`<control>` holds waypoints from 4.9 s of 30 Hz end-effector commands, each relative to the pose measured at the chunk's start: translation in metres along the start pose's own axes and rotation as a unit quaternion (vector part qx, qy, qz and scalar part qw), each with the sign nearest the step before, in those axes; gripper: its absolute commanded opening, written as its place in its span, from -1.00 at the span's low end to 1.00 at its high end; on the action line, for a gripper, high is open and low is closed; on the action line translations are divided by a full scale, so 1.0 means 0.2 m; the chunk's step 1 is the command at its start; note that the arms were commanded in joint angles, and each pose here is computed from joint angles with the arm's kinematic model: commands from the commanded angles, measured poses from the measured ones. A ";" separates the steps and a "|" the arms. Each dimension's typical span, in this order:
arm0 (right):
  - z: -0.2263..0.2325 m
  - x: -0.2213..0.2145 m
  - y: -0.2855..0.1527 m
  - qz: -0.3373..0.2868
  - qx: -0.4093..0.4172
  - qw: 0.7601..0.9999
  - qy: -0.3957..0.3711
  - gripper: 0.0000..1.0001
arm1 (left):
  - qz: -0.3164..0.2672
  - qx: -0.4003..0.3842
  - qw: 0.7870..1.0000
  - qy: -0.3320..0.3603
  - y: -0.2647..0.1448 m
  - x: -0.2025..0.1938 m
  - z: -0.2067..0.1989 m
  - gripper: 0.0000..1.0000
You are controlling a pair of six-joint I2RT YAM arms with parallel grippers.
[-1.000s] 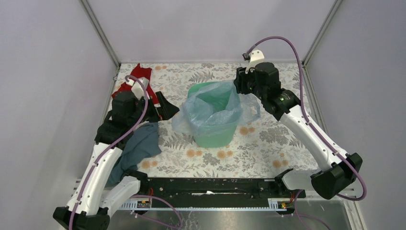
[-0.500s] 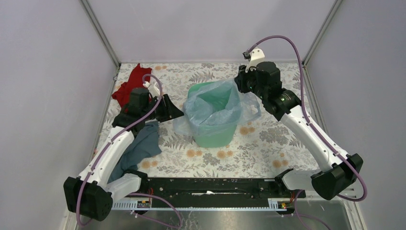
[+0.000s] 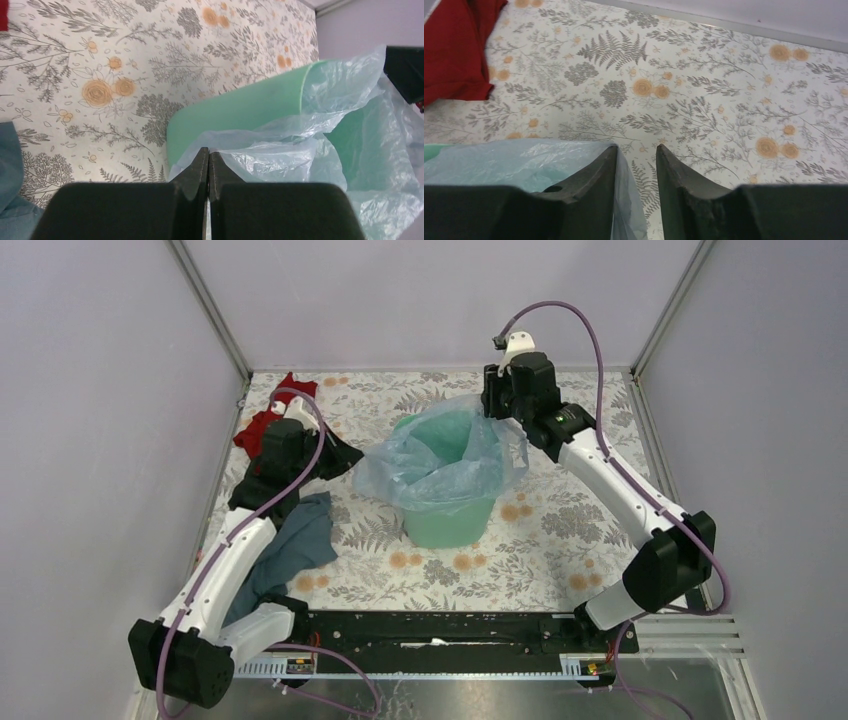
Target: Put the trash bags into the trash bin
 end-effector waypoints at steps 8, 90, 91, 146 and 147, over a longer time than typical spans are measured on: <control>-0.08 0.02 0.06 0.003 -0.060 0.998 -0.001 -0.20 | 0.002 0.031 0.998 -0.058 0.09 -0.17 0.16 -1.00; -0.13 -0.11 0.04 0.053 -0.023 0.998 0.039 -0.87 | 0.043 0.019 0.997 0.061 0.46 0.13 -0.07 -0.45; -0.13 -0.14 0.03 0.061 -0.020 0.997 0.042 -0.87 | 0.049 0.017 0.997 0.058 0.46 0.10 -0.05 -0.46; -0.26 -0.52 -0.34 0.098 0.105 0.954 0.263 0.48 | 0.097 -0.077 0.990 -0.071 -0.16 -0.38 0.02 0.91; -0.26 -0.53 -0.34 0.102 0.104 0.953 0.264 0.34 | 0.105 -0.092 0.987 -0.079 -0.14 -0.40 0.02 0.89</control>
Point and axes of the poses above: each gripper's point midway between its finger pads, its own y axis out along the fingers, its own z axis along the line the jaws close on, x = y × z, the point moved 8 cm from there along -y, back along the fingers, and after that the axes turned 3 degrees about y, right-handed, at the moved point
